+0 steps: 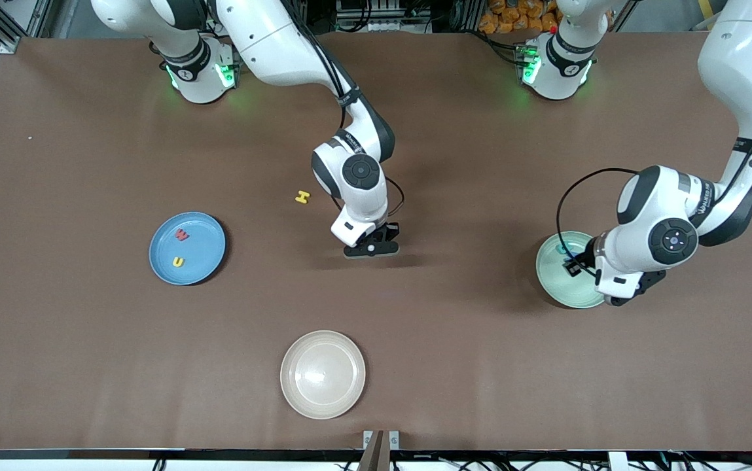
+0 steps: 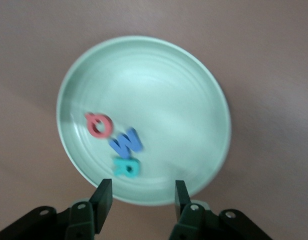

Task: Sort upper and lower case letters into plates
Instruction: 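Release the Q in the green plate while the right gripper carries the a, then drop the a in the blue plate while the left gripper reaches the H, then grasp the yellow H with the left gripper and lift it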

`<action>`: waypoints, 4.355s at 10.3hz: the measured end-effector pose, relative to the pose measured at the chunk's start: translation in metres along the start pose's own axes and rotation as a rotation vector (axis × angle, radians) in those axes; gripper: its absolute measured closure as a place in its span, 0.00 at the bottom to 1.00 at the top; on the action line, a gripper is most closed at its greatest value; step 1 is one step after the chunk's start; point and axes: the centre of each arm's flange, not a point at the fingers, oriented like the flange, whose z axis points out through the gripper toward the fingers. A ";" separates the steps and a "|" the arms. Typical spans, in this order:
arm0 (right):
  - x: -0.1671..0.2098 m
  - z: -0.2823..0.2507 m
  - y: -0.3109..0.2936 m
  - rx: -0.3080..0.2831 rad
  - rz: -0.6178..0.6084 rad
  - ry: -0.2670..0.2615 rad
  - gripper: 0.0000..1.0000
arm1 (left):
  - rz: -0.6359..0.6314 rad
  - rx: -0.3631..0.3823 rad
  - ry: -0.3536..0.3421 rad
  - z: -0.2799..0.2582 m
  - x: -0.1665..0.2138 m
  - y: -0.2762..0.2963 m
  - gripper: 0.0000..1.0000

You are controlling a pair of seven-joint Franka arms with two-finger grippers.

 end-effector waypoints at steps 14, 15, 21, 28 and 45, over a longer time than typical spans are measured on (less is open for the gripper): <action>0.091 -0.095 0.453 -0.159 0.175 -0.087 0.73 | -0.230 -0.138 -0.173 -0.004 -0.312 0.213 0.41; 0.085 -0.090 0.466 -0.158 0.181 -0.106 0.73 | -0.232 -0.145 -0.176 -0.005 -0.343 0.225 0.41; 0.066 -0.072 0.465 -0.155 0.182 -0.184 0.19 | -0.416 -0.199 -0.205 -0.048 -0.468 0.266 0.41; 0.068 -0.077 0.487 -0.145 0.159 -0.182 0.00 | -0.570 -0.238 -0.123 0.048 -0.536 0.305 0.41; 0.069 -0.079 0.508 -0.139 0.135 -0.184 0.00 | -0.740 -0.350 -0.180 0.152 -0.517 0.367 0.27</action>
